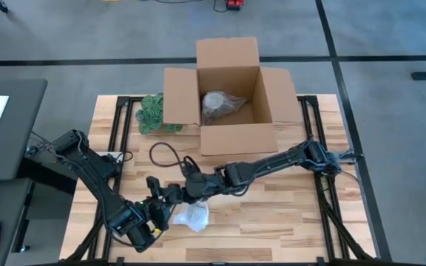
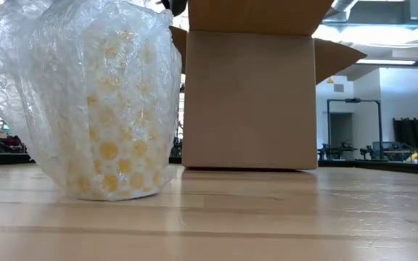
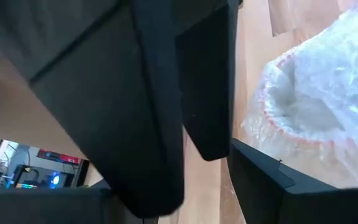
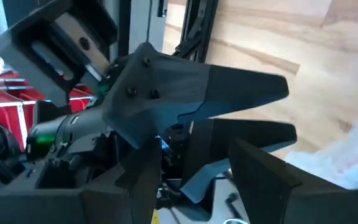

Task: Wrap mug
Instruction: Wrap the yellow mug with bubble wrap

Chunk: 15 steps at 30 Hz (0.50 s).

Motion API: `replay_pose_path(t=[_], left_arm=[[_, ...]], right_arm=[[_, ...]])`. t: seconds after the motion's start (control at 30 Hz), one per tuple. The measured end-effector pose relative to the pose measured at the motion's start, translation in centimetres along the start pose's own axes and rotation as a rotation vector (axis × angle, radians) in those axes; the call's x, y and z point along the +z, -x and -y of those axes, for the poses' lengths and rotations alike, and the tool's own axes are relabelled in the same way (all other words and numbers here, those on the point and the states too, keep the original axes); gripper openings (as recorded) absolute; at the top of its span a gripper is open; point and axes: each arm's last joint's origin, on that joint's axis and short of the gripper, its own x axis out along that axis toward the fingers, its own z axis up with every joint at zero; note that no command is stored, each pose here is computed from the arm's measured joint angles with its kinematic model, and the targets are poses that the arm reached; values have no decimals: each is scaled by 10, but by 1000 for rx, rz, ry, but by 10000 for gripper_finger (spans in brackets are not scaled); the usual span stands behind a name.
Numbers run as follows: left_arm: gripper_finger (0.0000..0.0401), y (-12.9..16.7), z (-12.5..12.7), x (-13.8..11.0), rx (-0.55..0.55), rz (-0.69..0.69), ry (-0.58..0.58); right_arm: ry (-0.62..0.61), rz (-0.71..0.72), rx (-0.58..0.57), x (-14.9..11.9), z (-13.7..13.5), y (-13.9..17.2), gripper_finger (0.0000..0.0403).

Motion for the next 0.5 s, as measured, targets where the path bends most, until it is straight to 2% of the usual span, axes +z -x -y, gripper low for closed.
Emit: replay_pose_path(t=[0.17, 0.27, 0.37, 0.43, 0.5], left_arm=[[146, 0, 0, -1, -7, -10, -63], [146, 1, -3, -1, -18, -17, -89], [146, 2, -13, 3, -19, -11, -61], [146, 4, -18, 6, -29, -4, -44], [144, 6, -21, 7, -42, 3, -82]], right_arm=[[-29, -10, -8, 4, 1, -1, 175], [-34, 54, -106, 6, 10, 0, 170], [-42, 107, -194, 5, 19, 2, 159], [-80, 126, -186, 5, 21, 1, 151], [-102, 130, -145, 7, 18, -1, 145]])
